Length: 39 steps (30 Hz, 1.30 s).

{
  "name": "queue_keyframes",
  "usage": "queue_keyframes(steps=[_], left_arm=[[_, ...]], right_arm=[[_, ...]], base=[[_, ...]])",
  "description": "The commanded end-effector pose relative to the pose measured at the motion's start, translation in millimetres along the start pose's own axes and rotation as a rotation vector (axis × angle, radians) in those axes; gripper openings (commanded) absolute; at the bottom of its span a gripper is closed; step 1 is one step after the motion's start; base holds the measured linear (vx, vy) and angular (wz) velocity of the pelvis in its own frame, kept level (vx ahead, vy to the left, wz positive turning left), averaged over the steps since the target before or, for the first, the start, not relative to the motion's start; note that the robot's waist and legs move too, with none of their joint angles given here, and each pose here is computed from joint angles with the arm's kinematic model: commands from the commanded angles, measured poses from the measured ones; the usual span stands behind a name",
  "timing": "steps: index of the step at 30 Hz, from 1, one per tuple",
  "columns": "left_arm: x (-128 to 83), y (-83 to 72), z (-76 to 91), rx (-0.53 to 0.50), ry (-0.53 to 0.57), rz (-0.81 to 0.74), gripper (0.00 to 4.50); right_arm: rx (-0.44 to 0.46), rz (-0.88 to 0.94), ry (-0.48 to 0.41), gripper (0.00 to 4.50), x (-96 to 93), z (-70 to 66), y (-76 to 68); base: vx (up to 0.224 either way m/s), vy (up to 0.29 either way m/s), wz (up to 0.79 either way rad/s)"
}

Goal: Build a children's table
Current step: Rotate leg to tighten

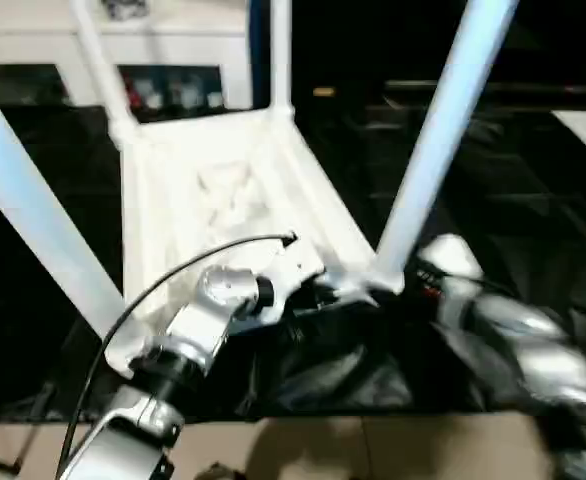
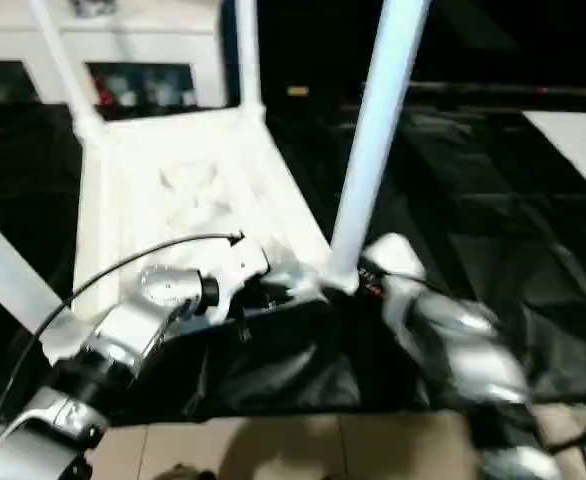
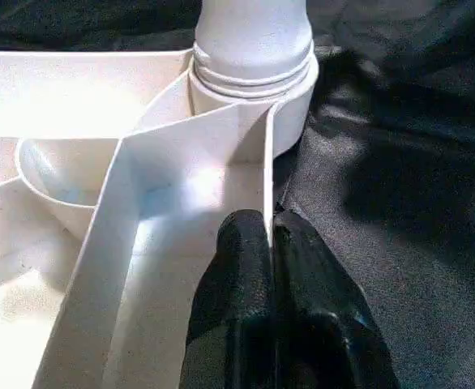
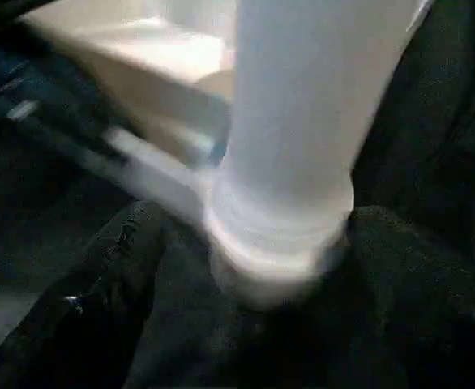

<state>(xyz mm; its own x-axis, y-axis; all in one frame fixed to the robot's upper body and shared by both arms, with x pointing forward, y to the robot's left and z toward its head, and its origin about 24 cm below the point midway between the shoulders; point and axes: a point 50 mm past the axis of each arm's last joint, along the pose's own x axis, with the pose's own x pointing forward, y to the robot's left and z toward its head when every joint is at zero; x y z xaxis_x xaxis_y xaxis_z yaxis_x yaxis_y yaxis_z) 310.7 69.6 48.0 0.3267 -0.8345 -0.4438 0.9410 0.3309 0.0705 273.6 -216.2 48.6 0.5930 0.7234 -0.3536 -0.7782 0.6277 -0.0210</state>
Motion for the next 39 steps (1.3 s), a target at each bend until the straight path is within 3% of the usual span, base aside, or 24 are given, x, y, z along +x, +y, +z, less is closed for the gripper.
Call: queue_keyframes(steps=[1,3,11,21,27,32,39], left_arm=[[-1,-3.8,2.5,0.002,-0.063,-0.025,0.00],[-3,-6.3,1.8,0.009,-0.069,-0.035,0.00],[-5,-9.3,0.5,0.011,-0.081,-0.038,0.00],[-10,-15.1,-5.4,0.028,-0.039,-0.125,0.00],[-13,-10.7,-5.1,0.033,-0.020,-0.140,0.00],[-14,-9.3,-5.8,0.030,-0.005,-0.157,0.00],[-17,-6.0,-7.2,0.033,0.010,-0.170,0.00]], right_arm=[[-0.009,0.031,-0.019,3.93,-5.7,5.7,1.6],[-0.018,0.051,-0.016,3.93,-18.1,7.9,3.1],[-0.020,0.114,-0.027,3.93,-24.0,14.7,11.3],[-0.036,0.026,-0.023,3.93,-3.0,19.8,3.1],[-0.052,0.060,-0.001,4.47,18.3,21.1,4.6],[-0.092,0.034,0.050,4.47,37.4,19.8,-0.7],[-0.097,0.046,0.039,3.80,46.3,23.7,-3.6]], base=[[0.000,0.000,0.00],[0.000,0.000,0.00],[0.000,0.000,0.00],[0.000,0.000,0.00],[0.000,0.000,0.00],[0.000,0.000,0.00],[0.000,0.000,0.00]])
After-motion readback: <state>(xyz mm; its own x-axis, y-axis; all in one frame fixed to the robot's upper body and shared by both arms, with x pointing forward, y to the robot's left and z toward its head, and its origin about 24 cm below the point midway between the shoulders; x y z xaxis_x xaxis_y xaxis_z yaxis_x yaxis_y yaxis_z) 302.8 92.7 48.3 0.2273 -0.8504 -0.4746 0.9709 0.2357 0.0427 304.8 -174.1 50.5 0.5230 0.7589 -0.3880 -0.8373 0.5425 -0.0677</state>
